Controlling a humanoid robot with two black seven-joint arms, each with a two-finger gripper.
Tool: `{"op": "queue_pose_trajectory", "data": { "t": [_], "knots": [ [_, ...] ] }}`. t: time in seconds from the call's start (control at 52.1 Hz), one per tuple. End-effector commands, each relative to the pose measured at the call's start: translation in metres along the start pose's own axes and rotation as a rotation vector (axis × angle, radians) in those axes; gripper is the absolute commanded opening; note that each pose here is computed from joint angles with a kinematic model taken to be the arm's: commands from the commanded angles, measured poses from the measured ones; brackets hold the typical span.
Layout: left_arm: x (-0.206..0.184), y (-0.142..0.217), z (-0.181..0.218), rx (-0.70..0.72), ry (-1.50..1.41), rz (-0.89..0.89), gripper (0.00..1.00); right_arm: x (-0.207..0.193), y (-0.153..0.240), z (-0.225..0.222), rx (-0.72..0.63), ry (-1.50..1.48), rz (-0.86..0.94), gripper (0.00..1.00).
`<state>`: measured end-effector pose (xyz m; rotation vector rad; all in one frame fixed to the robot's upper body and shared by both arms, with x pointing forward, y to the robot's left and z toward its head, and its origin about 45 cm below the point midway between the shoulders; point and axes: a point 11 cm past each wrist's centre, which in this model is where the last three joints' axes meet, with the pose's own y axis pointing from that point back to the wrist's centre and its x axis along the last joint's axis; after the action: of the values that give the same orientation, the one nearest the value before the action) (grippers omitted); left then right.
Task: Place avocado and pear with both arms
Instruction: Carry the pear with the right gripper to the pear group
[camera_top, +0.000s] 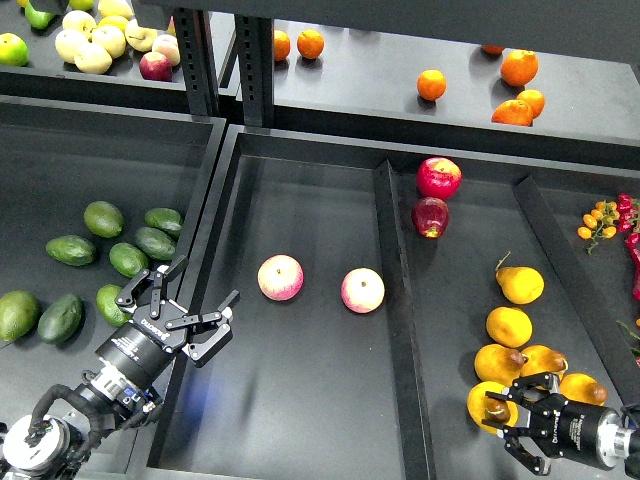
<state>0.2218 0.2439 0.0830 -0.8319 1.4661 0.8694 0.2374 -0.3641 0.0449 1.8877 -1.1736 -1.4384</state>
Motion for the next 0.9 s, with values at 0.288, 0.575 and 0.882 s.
{"op": "queue_pose_trajectory", "data": {
  "t": [0.288,0.575,0.882],
  "knots": [
    [0.0,0.002,-0.002,0.001,0.002,0.001,0.99,0.034,0.007,0.007,0.002,-0.061,0.096,0.34],
    [0.001,0.002,-0.004,0.006,0.004,0.003,0.99,0.046,0.011,0.01,0.0,-0.085,0.141,0.64],
    [0.002,0.001,-0.007,0.016,0.007,0.005,0.99,0.043,0.011,0.0,0.016,-0.077,0.145,0.94]
  ]
}}
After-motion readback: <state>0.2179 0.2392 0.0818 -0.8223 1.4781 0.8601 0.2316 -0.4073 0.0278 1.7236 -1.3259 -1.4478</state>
